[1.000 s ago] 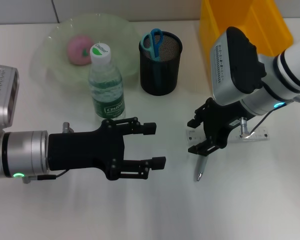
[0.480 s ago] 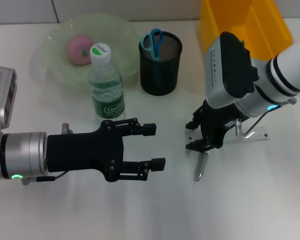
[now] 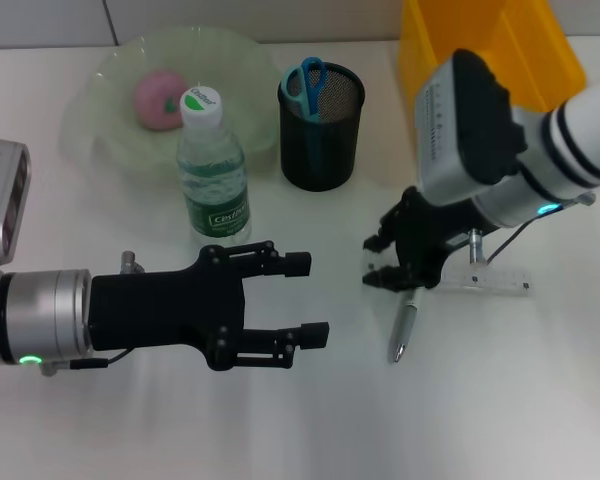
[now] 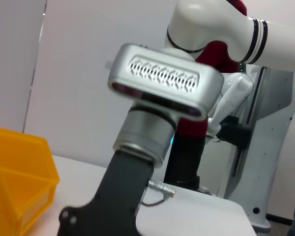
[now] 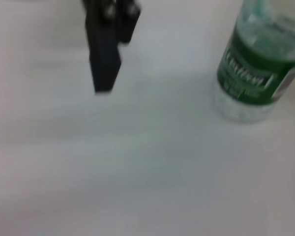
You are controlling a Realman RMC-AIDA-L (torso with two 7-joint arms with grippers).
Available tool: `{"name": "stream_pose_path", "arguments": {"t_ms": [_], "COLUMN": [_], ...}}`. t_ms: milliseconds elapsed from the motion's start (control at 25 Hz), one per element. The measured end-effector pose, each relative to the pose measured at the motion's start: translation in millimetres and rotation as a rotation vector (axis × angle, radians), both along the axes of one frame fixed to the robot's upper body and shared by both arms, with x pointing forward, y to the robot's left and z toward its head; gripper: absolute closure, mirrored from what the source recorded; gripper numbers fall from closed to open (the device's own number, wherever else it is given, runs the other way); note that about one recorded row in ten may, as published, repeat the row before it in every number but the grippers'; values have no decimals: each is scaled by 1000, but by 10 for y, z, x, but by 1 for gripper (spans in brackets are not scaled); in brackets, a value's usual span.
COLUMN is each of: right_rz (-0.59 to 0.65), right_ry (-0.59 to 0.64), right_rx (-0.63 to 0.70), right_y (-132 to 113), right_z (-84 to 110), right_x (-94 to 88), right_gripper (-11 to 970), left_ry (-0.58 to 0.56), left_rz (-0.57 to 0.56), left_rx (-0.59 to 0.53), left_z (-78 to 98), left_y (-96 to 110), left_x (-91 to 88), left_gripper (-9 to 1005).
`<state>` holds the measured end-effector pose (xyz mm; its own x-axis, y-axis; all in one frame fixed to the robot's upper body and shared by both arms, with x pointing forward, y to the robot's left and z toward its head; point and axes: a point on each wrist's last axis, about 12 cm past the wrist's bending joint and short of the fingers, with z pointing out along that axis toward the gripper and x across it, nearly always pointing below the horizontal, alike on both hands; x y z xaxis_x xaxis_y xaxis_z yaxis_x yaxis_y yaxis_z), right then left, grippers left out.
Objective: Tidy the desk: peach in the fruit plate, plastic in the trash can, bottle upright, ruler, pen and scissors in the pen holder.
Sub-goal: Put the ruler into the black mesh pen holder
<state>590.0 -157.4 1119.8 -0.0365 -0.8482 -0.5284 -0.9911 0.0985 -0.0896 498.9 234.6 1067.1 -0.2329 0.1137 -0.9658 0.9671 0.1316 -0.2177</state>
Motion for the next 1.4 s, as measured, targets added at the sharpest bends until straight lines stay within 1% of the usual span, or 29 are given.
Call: {"name": "stream_pose_path", "arguments": {"t_ms": [40, 80, 120, 240, 280, 320, 360, 440, 480, 520, 640, 680, 720, 760, 840, 880, 920, 960, 1000, 1280, 1400], "right_rz": [-6, -40, -40, -121, -185, -212, -212, -273, -328, -328, -372, -402, -402, -423, -459, -487, -487, -505, -505, -571, -578], "right_ry": [-10, -41, -41, -96, -129, -142, -142, -171, -194, -194, -232, -260, -260, -267, -270, -272, -272, -270, -270, -222, -224], "right_rx": [21, 92, 92, 269, 447, 533, 533, 710, 872, 872, 1091, 1182, 1182, 1216, 1247, 1250, 1250, 1230, 1230, 1106, 1081], "right_y": [-24, -114, -114, -283, -423, -472, -472, -568, -616, -616, -583, -517, -517, -473, -368, -251, -251, -147, -147, 152, 182], "right_z": [55, 217, 217, 517, 707, 769, 769, 831, 792, 792, 645, 543, 543, 490, 413, 370, 370, 359, 359, 282, 273], "right_x": [-6, -10, -10, 3, 13, 25, 25, 72, 134, 134, 221, 286, 286, 319, 388, 460, 460, 526, 526, 693, 716], "right_gripper": [581, 580, 578, 574, 573, 572, 570, 568, 566, 565, 561, 559, 558, 557, 554, 553, 551, 550, 549, 539, 535], "left_ry": [1, 0, 0, -3, -3, -3, -3, -4, -6, -6, -8, -10, -10, -12, -16, -18, -18, -19, -21, -34, -35], "left_rz": [-3, -8, -8, -16, -17, -17, -17, -17, -18, -18, -17, -16, -16, -14, -9, -8, -8, -8, -8, 4, 5], "left_rx": [-4, -8, -8, -14, -16, -16, -16, -16, -17, -17, -19, -20, -20, -22, -26, -29, -29, -30, -31, -30, -30], "left_z": [1, 8, 8, 19, 21, 21, 22, 22, 24, 24, 28, 32, 32, 36, 45, 47, 47, 48, 47, 21, 15], "left_y": [3, 3, 3, 4, 6, 6, 6, 6, 6, 6, 8, 10, 10, 11, 18, 26, 26, 28, 33, 80, 86], "left_x": [-9, -14, -14, -23, -26, -26, -26, -26, -26, -26, -23, -19, -19, -16, -10, -15, -15, -17, -21, -73, -84], "left_gripper": [194, 194, 194, 194, 194, 194, 194, 194, 194, 194, 194, 194, 194, 194, 194, 194, 194, 194, 194, 193, 193]}}
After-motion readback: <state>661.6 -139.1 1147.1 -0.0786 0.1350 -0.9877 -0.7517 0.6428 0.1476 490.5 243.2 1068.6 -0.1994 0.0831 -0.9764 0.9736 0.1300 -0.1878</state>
